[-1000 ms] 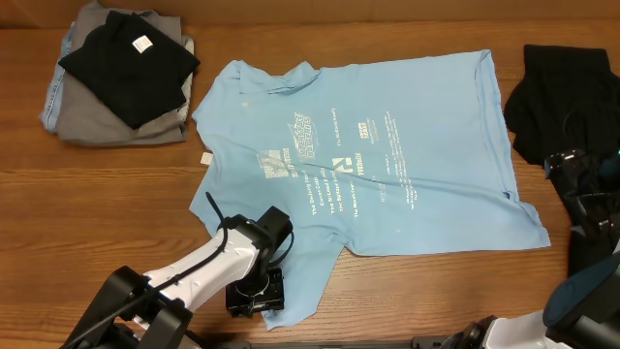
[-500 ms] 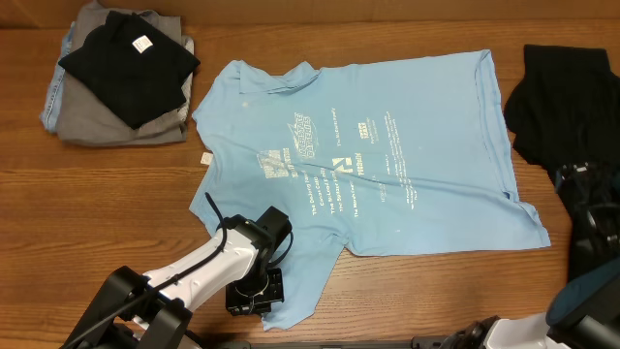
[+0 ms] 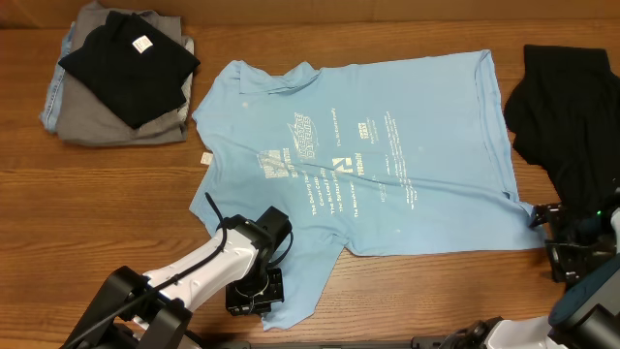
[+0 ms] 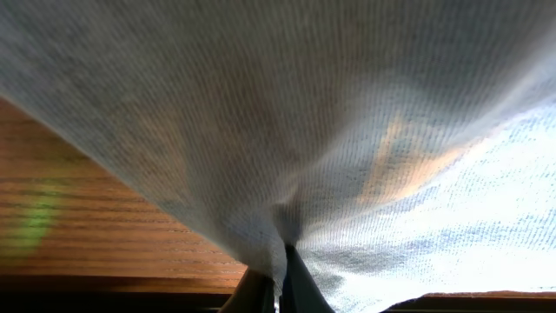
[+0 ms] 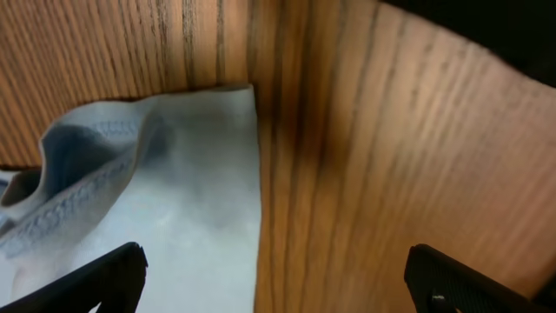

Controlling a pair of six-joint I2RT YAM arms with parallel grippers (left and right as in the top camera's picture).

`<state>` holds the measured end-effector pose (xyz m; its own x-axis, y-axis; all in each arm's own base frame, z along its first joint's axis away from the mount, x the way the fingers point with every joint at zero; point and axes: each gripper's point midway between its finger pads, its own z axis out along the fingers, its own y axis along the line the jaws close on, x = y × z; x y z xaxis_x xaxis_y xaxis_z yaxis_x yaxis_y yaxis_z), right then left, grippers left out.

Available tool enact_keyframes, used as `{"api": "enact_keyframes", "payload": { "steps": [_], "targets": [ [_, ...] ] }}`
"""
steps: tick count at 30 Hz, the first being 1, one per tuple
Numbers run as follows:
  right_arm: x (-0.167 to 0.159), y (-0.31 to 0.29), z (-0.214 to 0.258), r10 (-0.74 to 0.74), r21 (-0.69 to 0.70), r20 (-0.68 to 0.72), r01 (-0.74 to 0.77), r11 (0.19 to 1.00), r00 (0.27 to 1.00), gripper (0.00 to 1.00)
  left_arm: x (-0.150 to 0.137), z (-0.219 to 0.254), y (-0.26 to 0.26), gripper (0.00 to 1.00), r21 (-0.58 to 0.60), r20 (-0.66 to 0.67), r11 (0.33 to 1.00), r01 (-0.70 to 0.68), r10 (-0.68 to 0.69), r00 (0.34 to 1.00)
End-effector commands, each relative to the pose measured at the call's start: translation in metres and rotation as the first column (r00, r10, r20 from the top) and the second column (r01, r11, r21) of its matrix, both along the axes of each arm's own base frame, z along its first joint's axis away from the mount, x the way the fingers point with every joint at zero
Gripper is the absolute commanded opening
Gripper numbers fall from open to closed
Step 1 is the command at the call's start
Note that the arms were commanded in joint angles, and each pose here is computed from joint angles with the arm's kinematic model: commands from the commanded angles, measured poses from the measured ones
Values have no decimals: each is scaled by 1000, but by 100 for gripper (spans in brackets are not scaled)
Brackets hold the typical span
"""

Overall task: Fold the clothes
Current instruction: 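Grasp the lower-left hem with the left gripper, right gripper grasps lower-right hem, then lift the bottom hem with both grippers and fold it upward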

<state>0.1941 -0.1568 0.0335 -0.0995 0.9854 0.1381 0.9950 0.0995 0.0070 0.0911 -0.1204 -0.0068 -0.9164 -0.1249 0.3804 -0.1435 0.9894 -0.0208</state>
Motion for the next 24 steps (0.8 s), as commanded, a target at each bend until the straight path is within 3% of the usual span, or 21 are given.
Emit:
{"api": "enact_keyframes", "payload": {
  "steps": [1, 5, 7, 24],
  "targets": [
    [1, 2, -5, -16, -5, 30, 16, 1000, 999, 95, 2, -3, 5, 4, 16, 16, 1000, 5, -5, 1000],
    [-1, -3, -13, -45, -42, 24, 46, 998, 999, 80, 1, -3, 5, 4, 15, 16, 1000, 9, -10, 1000],
    [-4, -6, -15, -65, -59, 10, 65, 996, 998, 78, 1, -3, 5, 4, 15, 16, 1000, 11, -11, 1000],
    [1, -17, -32, -62, -90, 4, 62, 994, 998, 71, 2, -3, 5, 4, 11, 17, 1000, 19, -19, 1000]
  ]
}}
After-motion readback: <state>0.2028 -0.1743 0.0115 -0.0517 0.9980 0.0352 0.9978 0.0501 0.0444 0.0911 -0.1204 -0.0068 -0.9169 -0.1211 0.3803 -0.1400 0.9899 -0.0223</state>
